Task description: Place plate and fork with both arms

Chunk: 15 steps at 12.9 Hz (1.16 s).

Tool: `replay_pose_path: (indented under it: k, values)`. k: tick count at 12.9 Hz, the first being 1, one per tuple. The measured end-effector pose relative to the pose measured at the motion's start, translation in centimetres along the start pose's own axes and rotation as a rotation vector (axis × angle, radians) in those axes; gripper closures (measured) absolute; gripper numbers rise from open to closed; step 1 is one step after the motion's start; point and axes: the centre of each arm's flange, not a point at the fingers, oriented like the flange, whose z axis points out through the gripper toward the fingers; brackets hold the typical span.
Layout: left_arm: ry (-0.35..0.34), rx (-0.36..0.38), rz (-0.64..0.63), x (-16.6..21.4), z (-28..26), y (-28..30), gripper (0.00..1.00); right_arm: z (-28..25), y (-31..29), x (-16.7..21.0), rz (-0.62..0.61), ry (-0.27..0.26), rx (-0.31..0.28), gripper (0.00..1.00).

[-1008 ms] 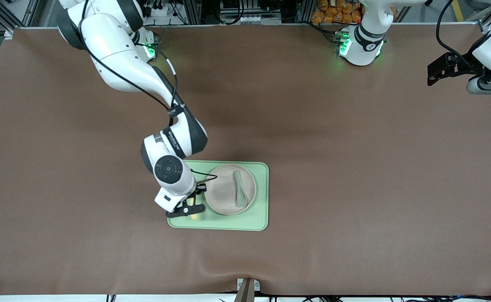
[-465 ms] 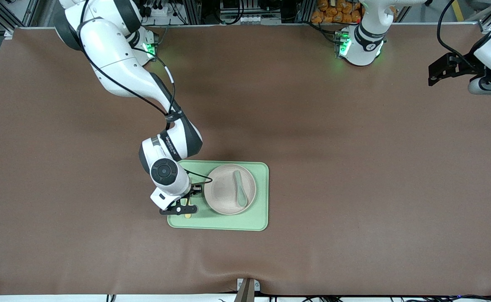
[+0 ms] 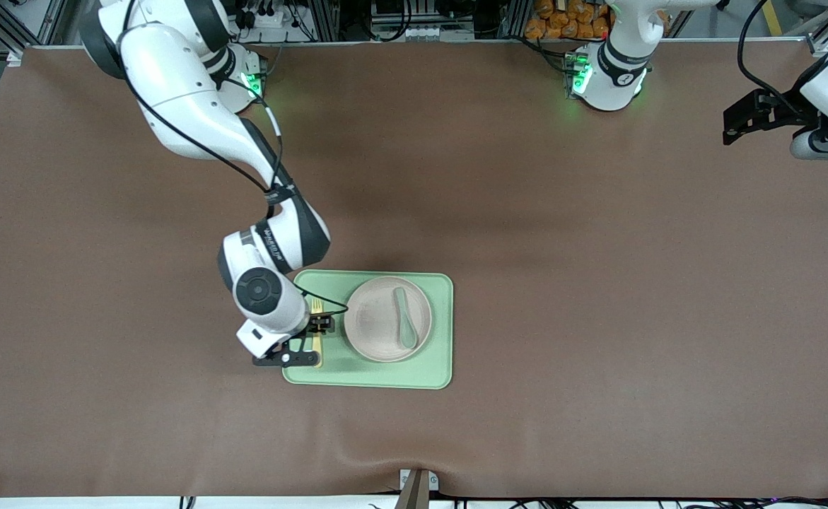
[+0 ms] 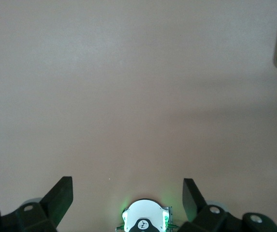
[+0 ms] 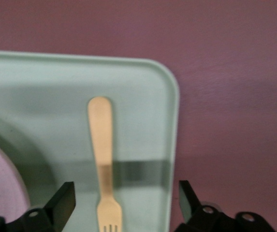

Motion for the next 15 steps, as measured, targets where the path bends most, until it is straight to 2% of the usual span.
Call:
replay_pose_path:
  k: [2, 4, 6, 8, 10, 11, 15]
  values:
    - [0.0, 0.0, -0.001, 0.0, 0.0, 0.0, 0.0, -2.3, 3.1, 1.2, -0.004, 0.001, 0.06, 0.0]
    - [-0.001, 0.0, -0.001, 0.0, 0.0, 0.0, 0.0, -4.9, 6.5, 2.5, 0.029, 0.006, 0.164, 0.0]
    - [-0.001, 0.0, -0.001, 0.0, 0.0, 0.0, 0.0, -7.4, 9.6, 2.6, 0.052, -0.034, 0.216, 0.0]
    - [-0.001, 0.0, -0.001, 0.0, 0.0, 0.0, 0.0, -9.1, 10.8, 2.6, 0.031, -0.032, 0.2, 0.0]
    - [-0.001, 0.0, -0.001, 0.0, 0.0, 0.0, 0.0, -10.7, 11.2, 2.2, -0.008, -0.031, 0.12, 0.0]
    - [-0.001, 0.0, -0.001, 0.0, 0.0, -0.1, 0.0, -11.8, 11.6, 2.0, -0.012, -0.032, 0.1, 0.0]
    - [-0.001, 0.0, -0.002, 0.0, 0.0, -0.1, 0.0, -19.5, 13.8, 0.3, -0.019, -0.021, 0.061, 0.0]
